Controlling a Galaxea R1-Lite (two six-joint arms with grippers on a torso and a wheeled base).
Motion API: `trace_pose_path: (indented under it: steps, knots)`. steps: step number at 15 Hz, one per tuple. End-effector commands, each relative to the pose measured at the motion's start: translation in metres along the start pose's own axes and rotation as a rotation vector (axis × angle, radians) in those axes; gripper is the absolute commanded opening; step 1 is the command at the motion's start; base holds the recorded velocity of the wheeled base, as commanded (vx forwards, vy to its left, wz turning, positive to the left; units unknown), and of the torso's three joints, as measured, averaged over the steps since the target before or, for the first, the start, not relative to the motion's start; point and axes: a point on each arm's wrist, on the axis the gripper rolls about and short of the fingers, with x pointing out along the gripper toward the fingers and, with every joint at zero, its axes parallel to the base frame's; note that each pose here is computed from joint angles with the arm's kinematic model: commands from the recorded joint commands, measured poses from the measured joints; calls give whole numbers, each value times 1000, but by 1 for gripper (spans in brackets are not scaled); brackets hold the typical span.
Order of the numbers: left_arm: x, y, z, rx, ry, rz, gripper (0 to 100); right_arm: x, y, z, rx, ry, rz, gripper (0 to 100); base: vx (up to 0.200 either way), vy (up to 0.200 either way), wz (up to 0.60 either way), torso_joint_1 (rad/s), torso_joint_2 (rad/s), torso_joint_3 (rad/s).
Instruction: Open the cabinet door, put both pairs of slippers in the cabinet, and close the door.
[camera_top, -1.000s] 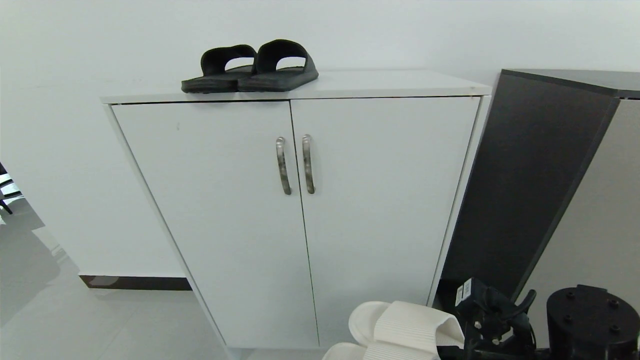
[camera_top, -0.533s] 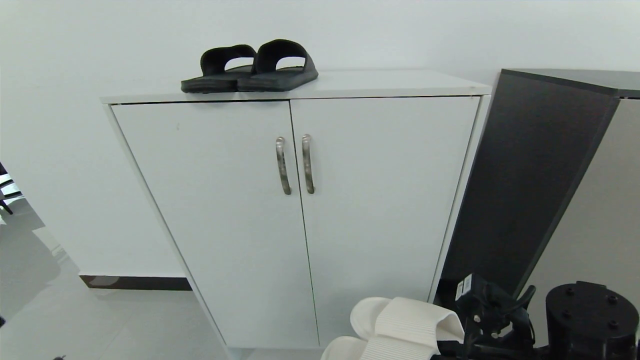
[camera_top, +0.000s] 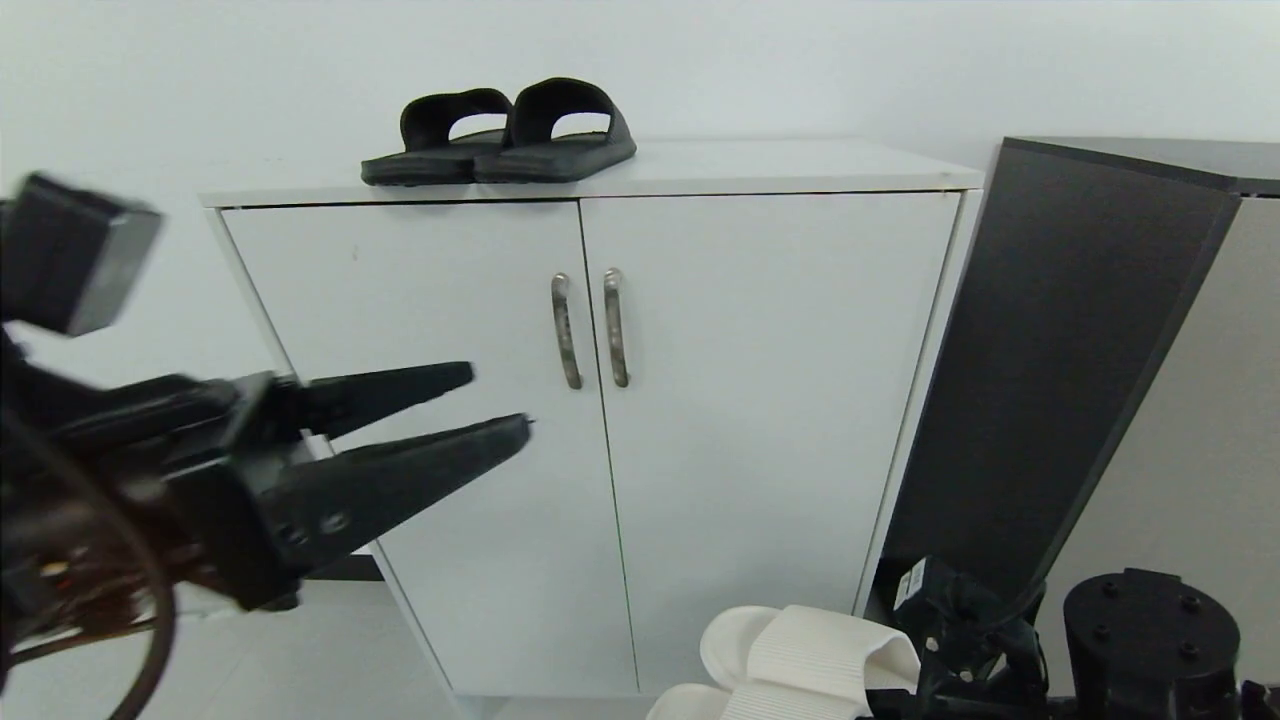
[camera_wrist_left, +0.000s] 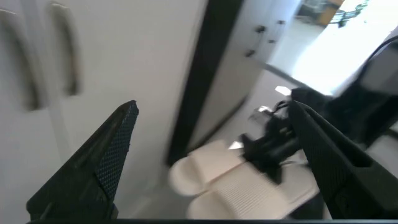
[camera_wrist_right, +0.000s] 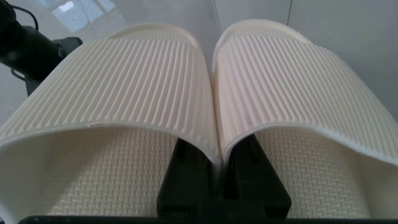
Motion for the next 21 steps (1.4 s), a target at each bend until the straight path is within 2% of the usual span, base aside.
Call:
trace_pose_path:
  steps: [1,2,3,4,5,6,7,8,11,15,21]
  knots:
    - [46,-7,13,-139,82,-136,100,4,-2,-4,6,24,-4,0,0,0,0,0,0,0]
    - [46,-8,22,-169,110,-217,100,4,-2,-5,8,28,-5,0,0,0,0,0,0,0]
    - [44,-5,33,-209,112,-262,100,6,-3,-6,10,35,-6,0,0,0,0,0,0,0]
    - [47,-4,41,-233,100,-277,100,6,-3,-7,10,37,-6,0,0,0,0,0,0,0]
    - [59,3,42,-239,99,-240,100,7,-3,-7,10,38,-7,0,0,0,0,0,0,0]
    - [63,7,43,-232,80,-178,100,7,-4,-7,11,39,-8,0,0,0,0,0,0,0]
    - [68,12,38,-180,79,-122,100,7,-4,-7,13,39,-11,0,0,0,0,0,0,0]
    - [71,15,33,-151,88,-91,100,6,-5,-7,13,38,-12,0,0,0,0,0,0,0]
    - [79,31,25,-135,96,38,100,6,-5,-7,12,38,-12,0,0,0,0,0,0,0]
    - [85,60,15,-152,124,128,100,6,-5,-7,12,38,-12,0,0,0,0,0,0,0]
    - [103,75,12,-161,137,144,100,6,-4,-7,11,37,-12,0,0,0,0,0,0,0]
